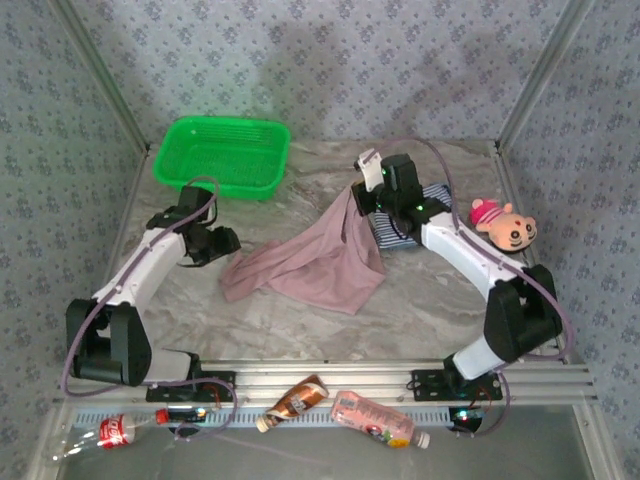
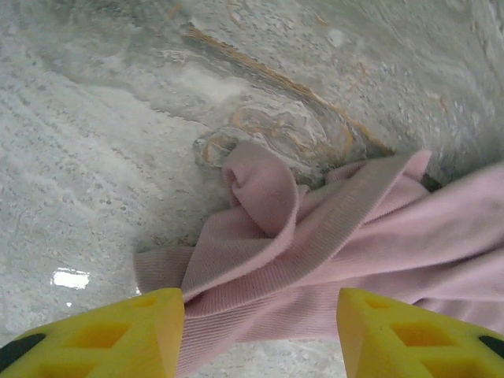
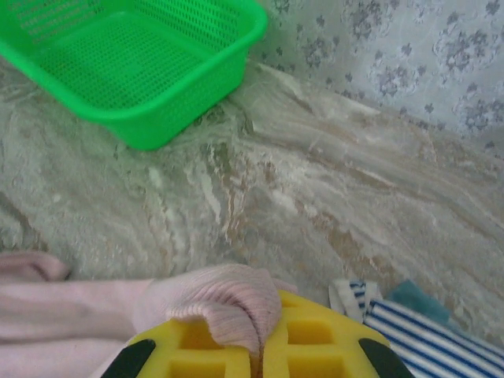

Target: Fold and stack the tank tops

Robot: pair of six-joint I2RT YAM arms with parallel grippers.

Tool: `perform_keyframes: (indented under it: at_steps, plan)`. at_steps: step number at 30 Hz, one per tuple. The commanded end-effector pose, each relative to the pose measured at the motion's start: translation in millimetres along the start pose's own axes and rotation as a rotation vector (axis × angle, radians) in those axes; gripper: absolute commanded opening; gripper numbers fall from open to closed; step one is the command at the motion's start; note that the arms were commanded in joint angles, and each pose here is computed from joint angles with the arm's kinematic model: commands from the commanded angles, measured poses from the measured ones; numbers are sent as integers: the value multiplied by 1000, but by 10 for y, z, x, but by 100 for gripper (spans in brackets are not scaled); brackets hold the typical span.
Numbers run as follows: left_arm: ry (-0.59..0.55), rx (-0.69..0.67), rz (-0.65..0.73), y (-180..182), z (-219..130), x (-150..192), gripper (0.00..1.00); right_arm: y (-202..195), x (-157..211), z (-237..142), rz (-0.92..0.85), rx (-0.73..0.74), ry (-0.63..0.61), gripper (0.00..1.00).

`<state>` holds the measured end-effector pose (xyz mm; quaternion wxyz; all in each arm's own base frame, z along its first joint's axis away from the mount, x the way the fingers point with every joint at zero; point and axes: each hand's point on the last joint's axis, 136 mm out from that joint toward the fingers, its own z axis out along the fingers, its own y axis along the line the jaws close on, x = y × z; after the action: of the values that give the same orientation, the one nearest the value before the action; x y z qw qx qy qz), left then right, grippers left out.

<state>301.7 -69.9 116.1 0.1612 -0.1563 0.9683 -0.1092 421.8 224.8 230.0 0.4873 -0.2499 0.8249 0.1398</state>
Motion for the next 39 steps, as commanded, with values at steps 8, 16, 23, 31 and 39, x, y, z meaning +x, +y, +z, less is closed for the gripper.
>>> perform_keyframes:
  at_steps: [8, 16, 23, 31, 39]
  plan:
    - [127, -71, 303, -6, 277, 74, 56, 87, -56, 588, 47, -57, 48, 32]
    - [269, -61, 303, 7, 639, 244, 53, 1006, 387, 135, 147, -177, 114, 53]
    - [396, -91, 112, 200, 659, 635, 12, 2379, 791, -174, 39, -373, 84, 57]
    - [409, -27, -143, 289, 365, 980, 6, 3448, 1395, -122, -269, -487, 137, 61]
    - [387, 44, -265, 382, 168, 1083, 10, 3939, 1819, 77, -435, -562, 169, 61]
